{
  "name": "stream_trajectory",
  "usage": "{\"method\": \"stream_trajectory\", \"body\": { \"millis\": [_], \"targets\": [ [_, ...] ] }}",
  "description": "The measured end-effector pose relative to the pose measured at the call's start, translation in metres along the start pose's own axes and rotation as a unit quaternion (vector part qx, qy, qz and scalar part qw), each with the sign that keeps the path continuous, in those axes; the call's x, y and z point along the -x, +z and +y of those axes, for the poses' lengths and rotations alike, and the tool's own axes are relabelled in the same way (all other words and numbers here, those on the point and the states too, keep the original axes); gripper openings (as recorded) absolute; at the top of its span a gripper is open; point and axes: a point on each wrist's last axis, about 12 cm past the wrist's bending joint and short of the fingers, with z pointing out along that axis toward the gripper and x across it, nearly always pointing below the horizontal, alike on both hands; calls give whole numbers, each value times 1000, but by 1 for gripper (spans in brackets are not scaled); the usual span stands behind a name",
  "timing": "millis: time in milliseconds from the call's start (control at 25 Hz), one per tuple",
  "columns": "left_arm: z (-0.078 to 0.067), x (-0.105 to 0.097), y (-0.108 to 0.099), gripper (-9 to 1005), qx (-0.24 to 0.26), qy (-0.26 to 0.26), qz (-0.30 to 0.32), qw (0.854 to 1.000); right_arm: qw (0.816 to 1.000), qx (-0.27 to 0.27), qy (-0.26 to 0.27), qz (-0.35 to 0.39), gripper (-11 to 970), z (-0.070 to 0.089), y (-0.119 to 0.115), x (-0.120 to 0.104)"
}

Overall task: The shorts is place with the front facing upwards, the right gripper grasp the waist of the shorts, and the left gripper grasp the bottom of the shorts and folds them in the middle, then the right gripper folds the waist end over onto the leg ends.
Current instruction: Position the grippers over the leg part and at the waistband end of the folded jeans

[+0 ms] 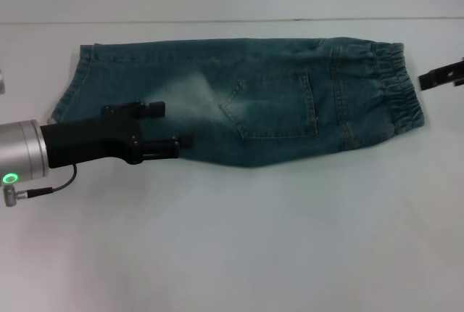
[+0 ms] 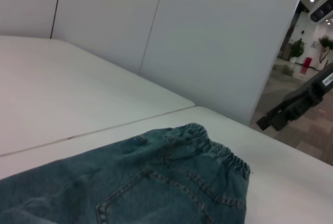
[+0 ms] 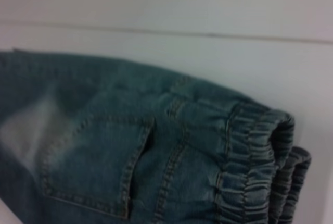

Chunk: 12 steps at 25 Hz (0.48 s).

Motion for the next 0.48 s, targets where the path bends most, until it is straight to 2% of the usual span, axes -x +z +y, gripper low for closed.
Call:
{"method": "stream_trajectory", "body": {
  "millis": [160, 480],
  "targets": [
    [-1, -1, 2, 949, -3, 1, 3, 1000, 999, -25, -14, 15, 928, 5, 24, 3],
    [-1, -3, 5, 948, 4, -5, 4, 1000, 997, -61, -36, 6, 928, 7, 55, 3]
  ]
}}
